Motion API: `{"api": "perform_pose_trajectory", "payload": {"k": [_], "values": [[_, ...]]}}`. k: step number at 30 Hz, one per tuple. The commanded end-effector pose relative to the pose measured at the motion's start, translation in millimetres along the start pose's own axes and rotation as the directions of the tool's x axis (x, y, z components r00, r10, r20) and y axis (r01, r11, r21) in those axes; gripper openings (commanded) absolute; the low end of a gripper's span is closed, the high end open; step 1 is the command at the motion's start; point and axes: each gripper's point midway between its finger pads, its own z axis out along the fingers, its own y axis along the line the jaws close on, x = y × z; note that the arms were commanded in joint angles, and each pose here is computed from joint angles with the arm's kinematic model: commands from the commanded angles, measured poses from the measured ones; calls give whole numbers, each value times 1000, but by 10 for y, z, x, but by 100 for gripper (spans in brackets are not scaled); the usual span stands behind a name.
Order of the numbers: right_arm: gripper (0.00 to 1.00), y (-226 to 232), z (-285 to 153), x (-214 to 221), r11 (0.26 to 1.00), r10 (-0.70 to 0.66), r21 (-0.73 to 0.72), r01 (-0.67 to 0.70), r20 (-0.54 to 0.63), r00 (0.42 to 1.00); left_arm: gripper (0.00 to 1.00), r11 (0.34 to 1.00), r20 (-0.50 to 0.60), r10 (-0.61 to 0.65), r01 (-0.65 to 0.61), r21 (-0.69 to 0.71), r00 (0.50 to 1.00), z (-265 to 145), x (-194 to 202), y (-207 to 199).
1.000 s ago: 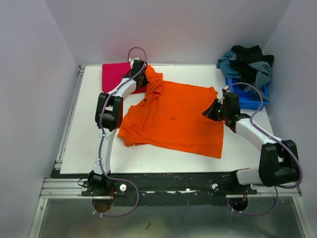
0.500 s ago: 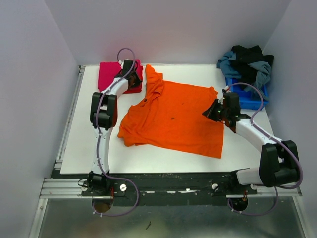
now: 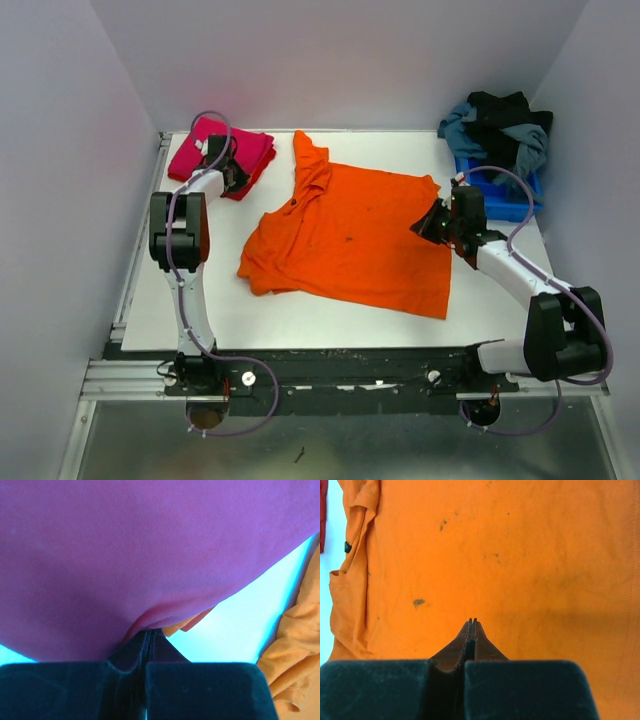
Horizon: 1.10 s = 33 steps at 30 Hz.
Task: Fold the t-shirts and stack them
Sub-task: Flatten out the tshirt
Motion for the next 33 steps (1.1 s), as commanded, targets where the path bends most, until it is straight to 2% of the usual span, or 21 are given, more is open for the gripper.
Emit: {"api": "perform_pose_trajectory", "payload": {"k": [1,2,3,6,7,9,13,18,22,27,31,33], "values": [[1,-32,-57,-11,1000,-9,25,8,24,1000,0,999,-9,44,-44,21,999,-127,32,58],[1,-45,-62,-6,1000,-12,29,11,25,1000,2,996,-10,44,-43,77,999,-189,40,-47],[1,-50,-61,-4,999,-13,31,12,26,1000,9,990,0,44,-43,137,999,-285,17,-162],[1,-53,-57,-4,999,-16,33,15,23,1000,42,966,42,109,-116,230,993,-576,64,-527],[1,-45,-52,2,999,-15,28,15,19,1000,48,960,54,135,-144,240,989,-656,103,-621],[1,-41,-45,12,1000,-18,24,18,13,1000,54,941,80,188,-203,271,979,-793,157,-809],[1,-45,-29,26,1000,-19,23,18,7,1000,57,893,94,300,-314,324,949,-860,339,-1104],[1,-32,-35,7,1000,-21,19,21,13,1000,60,846,13,423,-400,353,906,-639,701,-1381],[1,-30,-35,8,1000,-23,18,23,12,1000,58,797,-16,528,-488,354,849,-476,967,-1564],[1,-33,-24,18,1000,-24,17,24,7,1000,57,799,-47,554,-515,311,831,-284,1040,-1547],[1,-28,-18,18,1000,-24,15,24,5,1000,45,800,-97,559,-505,322,824,-203,1163,-1527],[1,-29,-13,19,1000,-22,16,22,4,1000,34,800,-115,560,-500,331,820,-203,1210,-1513]]}}
